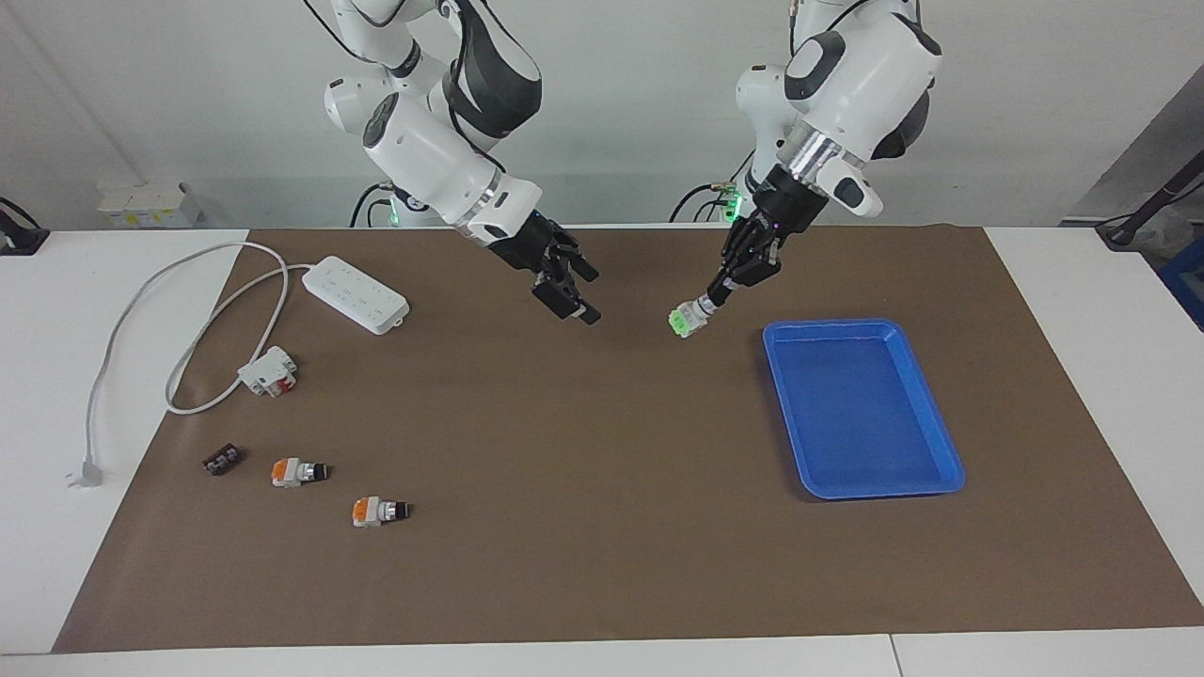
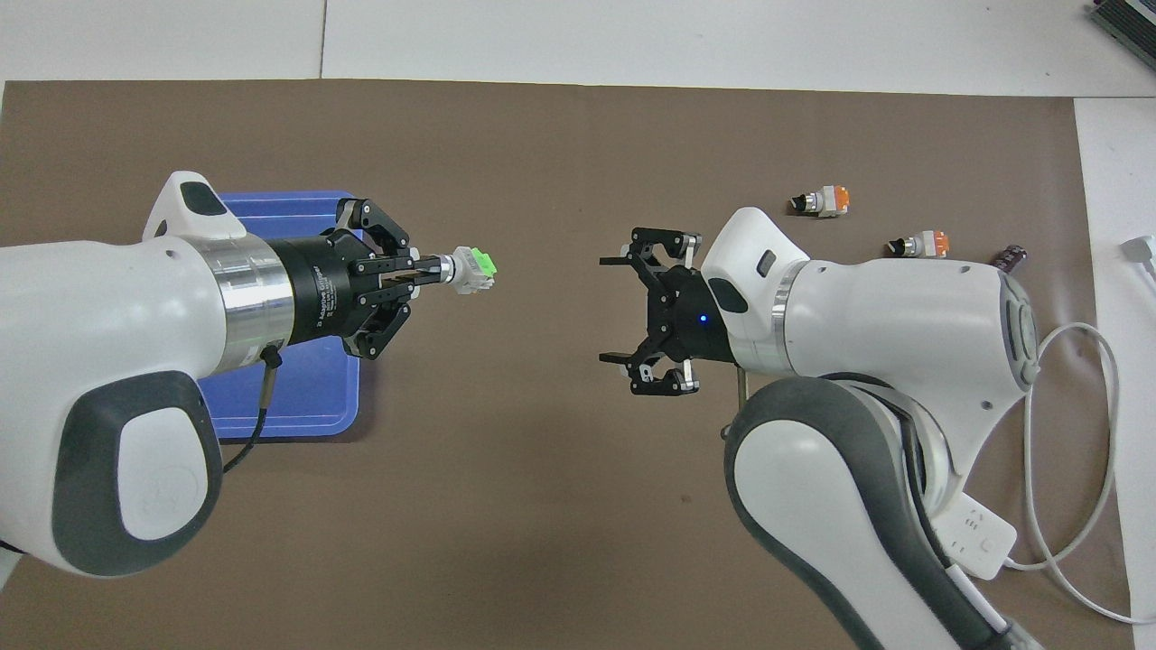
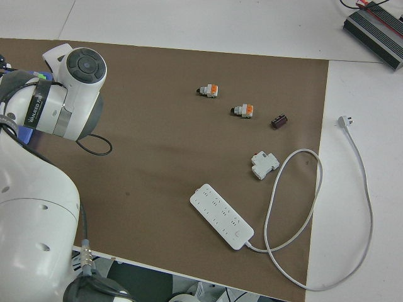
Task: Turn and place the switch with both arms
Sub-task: 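Lower the switch into the blue tray and open the left gripper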
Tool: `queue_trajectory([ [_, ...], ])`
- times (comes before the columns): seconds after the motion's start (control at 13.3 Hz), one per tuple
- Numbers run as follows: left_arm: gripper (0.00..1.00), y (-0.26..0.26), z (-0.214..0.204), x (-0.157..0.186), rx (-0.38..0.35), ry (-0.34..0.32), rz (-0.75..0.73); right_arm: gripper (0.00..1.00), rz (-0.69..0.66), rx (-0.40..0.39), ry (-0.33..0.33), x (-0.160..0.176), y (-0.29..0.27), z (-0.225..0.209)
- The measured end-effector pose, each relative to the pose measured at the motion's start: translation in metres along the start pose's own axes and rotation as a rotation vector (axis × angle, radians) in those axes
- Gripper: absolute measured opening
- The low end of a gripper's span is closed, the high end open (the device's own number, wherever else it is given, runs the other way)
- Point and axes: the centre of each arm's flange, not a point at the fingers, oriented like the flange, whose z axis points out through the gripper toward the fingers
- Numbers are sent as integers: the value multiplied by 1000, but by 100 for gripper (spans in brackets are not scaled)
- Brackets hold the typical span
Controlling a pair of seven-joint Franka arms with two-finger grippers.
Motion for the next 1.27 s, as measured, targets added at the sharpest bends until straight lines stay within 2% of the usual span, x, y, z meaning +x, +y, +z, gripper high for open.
queue_trajectory([
  [0.22,10,-5,-5,23,121,96,150,100,27,-10,-87,-3,9,-19],
  [0.38,10,-8,-17,49,229,126,270,100,70,-6,-135,-17,20,-38],
  [0.53,10,-11,-29,78,306,158,398,100,139,0,-191,-27,27,-52],
  [0.82,10,-19,-47,139,406,155,712,100,404,-10,-346,-39,35,-78],
  [0.97,10,-28,-53,166,441,133,856,100,531,-83,-410,-42,49,-107],
  [1.27,10,-56,-41,202,502,70,1063,100,864,-241,-460,-50,61,-132],
])
